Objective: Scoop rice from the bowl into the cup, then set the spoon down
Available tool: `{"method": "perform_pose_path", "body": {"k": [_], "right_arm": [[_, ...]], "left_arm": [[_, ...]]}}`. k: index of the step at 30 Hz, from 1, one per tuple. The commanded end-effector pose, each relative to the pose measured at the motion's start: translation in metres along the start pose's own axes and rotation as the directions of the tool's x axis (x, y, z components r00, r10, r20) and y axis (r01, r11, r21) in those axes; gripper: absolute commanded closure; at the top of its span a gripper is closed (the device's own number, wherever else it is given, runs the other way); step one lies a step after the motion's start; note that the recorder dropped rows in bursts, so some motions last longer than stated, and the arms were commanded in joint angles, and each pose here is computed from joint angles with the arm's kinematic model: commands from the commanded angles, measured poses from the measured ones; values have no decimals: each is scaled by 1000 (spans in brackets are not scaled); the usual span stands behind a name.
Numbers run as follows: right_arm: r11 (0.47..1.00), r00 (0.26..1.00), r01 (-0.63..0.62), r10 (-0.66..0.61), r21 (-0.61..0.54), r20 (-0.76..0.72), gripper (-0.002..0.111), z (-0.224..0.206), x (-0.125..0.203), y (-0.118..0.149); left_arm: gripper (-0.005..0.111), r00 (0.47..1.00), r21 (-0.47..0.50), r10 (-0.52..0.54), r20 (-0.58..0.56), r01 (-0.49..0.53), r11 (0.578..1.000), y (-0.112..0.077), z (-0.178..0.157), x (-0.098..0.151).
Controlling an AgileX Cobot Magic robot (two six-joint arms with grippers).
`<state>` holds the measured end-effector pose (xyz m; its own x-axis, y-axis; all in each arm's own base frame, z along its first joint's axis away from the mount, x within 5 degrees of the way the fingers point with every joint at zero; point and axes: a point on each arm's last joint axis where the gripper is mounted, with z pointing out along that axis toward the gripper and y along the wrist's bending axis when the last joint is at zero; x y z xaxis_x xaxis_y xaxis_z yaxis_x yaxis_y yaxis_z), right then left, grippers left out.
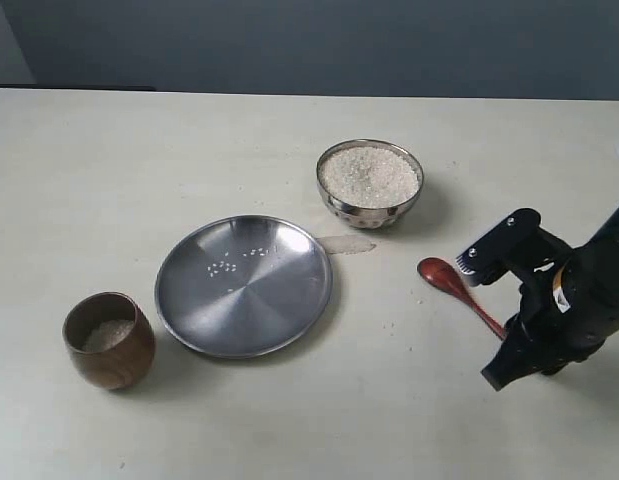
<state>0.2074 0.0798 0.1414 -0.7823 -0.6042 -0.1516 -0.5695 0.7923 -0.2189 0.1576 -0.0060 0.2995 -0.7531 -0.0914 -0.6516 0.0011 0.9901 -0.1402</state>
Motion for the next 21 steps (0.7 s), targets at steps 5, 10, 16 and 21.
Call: {"method": "perform_pose_path", "body": {"k": [5,10,16,21], "right_arm": [[999,997,34,-35,-6,-70,74,18,2,3],[999,995,39,-40,-13,-90,74,24,3,4],[999,991,45,-47,-21,-122,80,31,4,6],[999,987,40,-42,-22,-157,109,33,7,6]], "left_arm": [[106,1000,-1,0,12,0,1000,0,-1,-2],[106,1000,-1,0,12,0,1000,0,-1,-2],[106,1000,-1,0,12,0,1000,0,-1,-2],[106,1000,-1,0,12,0,1000,0,-1,-2]]}}
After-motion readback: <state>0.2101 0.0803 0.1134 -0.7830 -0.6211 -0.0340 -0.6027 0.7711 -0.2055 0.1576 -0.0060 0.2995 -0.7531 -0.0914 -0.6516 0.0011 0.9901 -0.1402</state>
